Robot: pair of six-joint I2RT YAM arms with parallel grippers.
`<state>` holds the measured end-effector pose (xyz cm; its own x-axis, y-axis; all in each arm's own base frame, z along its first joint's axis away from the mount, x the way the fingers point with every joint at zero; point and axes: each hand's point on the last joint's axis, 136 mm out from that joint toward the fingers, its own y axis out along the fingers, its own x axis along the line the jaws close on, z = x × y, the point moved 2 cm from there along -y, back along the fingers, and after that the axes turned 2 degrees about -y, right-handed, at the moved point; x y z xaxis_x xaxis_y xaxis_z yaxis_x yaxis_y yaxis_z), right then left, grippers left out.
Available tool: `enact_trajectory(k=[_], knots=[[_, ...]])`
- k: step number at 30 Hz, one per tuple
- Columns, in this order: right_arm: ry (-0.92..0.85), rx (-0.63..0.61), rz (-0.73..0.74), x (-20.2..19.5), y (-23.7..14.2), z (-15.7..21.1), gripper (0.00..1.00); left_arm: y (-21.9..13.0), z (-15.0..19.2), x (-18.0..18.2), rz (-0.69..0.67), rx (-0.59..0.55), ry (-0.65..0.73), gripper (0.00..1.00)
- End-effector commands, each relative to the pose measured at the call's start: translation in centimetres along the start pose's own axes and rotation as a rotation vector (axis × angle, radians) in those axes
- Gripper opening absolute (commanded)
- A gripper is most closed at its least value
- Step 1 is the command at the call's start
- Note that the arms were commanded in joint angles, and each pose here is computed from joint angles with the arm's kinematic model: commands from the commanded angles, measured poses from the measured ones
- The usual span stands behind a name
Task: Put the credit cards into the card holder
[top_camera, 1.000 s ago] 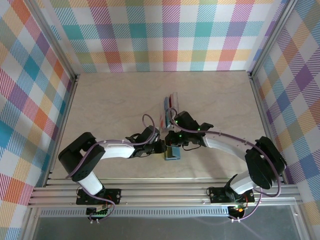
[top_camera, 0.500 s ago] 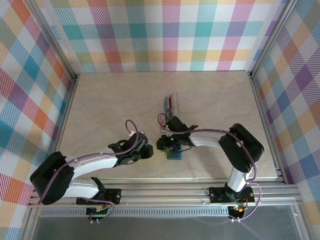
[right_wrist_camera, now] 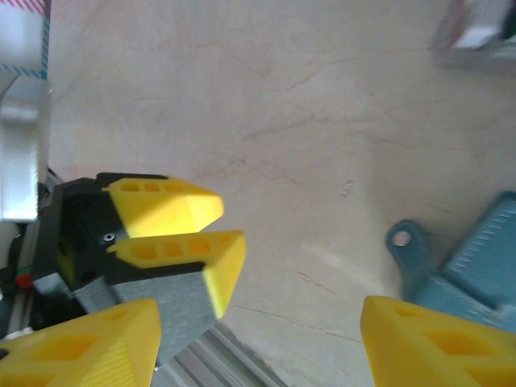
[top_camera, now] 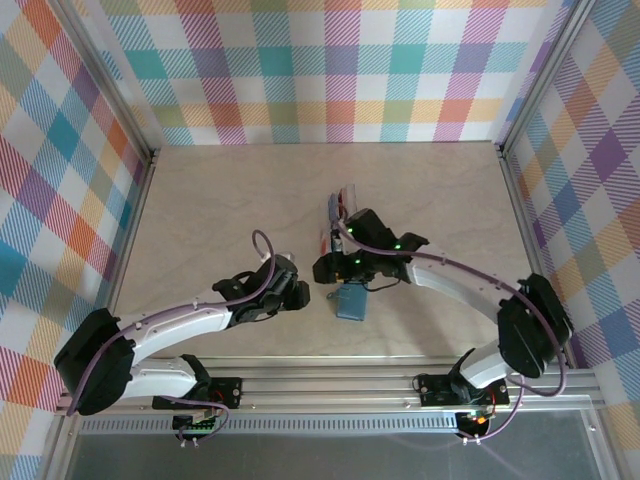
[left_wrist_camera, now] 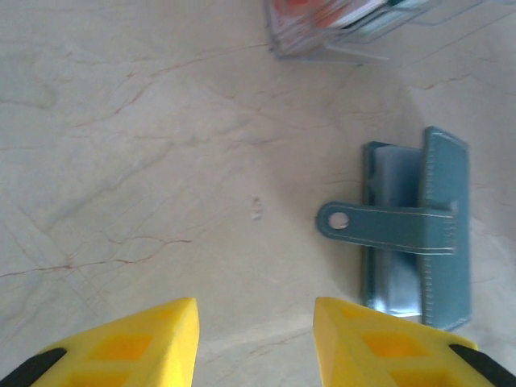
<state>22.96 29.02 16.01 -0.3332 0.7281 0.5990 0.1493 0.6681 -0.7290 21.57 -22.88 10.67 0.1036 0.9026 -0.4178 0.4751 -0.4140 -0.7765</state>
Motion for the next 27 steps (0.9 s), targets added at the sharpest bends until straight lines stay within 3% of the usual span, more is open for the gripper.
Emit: enact_trajectory(k=[1,6,12,19,27], knots=[[0.043,0.002,0.063,-2.9,-1.9,1.3,0.66,-1.2,-1.1,-3.6,0.066,-0.018,0.089,0.42],[0.128,-0.047,0.097,-6.0,-3.7,2.5,0.61,1.1,-0.8,-7.0,0.069,0.053,0.172,0.37],[0.191,-0.029,0.083,-8.2,-2.9,4.9,0.63,6.0,-0.1,-9.1,0.072,0.137,0.196,0.31],[0.235,0.024,0.067,-9.7,-0.6,6.8,0.67,9.3,1.5,-6.7,-0.041,0.183,0.212,0.31],[0.263,0.070,0.046,-10.6,1.6,7.3,0.67,10.7,3.8,-3.7,-0.103,0.215,0.191,0.31]])
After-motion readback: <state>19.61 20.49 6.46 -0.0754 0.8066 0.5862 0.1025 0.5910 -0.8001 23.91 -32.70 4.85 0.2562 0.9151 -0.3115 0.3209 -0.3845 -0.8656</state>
